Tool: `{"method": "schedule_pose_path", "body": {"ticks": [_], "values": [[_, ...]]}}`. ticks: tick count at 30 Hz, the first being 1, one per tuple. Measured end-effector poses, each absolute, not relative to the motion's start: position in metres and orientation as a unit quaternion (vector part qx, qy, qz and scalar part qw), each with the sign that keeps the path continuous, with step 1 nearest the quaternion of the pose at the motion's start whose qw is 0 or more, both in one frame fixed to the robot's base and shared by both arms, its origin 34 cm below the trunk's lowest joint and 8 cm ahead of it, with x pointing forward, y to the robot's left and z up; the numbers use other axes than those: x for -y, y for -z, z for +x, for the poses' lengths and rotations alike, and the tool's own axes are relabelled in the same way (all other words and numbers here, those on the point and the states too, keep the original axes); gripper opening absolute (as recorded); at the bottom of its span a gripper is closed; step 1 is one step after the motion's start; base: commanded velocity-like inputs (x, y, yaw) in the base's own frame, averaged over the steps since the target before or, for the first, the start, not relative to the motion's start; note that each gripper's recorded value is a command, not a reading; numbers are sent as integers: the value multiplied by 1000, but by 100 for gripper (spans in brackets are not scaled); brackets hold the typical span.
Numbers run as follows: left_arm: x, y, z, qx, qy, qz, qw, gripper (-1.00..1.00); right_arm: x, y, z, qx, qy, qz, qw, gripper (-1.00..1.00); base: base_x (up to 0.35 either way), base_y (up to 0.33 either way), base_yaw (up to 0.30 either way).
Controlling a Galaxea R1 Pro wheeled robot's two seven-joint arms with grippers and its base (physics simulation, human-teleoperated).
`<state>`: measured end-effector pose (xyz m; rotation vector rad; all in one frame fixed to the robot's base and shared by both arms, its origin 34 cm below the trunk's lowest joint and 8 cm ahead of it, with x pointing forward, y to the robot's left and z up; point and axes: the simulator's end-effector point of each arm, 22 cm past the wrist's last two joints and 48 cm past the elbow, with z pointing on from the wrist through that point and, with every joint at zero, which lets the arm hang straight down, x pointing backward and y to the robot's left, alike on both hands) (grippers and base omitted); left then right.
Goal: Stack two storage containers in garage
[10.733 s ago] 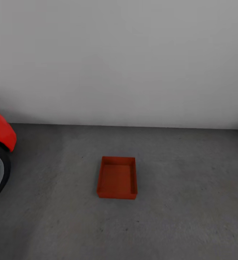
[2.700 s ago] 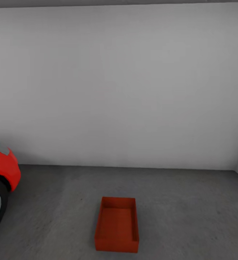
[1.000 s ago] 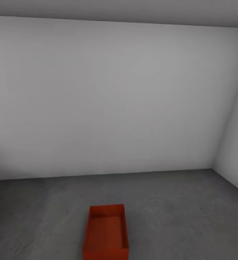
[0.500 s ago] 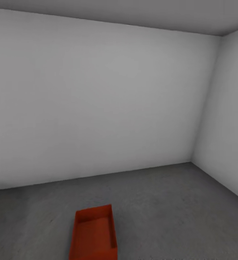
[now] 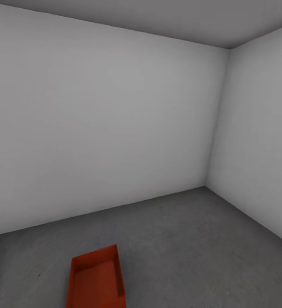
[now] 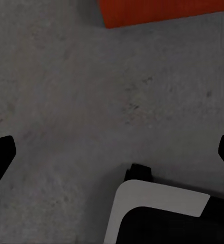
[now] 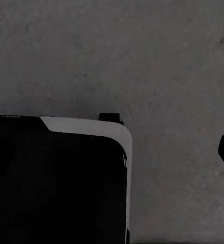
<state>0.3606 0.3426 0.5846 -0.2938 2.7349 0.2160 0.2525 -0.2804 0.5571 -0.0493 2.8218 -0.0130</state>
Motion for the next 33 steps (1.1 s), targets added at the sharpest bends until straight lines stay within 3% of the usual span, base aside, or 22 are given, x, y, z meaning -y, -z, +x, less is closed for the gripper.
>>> {"method": "schedule_pose_path", "body": {"ticks": [17,33], "values": [[-333,-583,359,-974,-68,-106,188,100,280,-557,252,-987,5,-17,158,100,0,0,-290],[-311,-567,303,-980,-58,-95,165,100,284,-557,253,-987,7,-11,159,100,0,0,-290]]}}
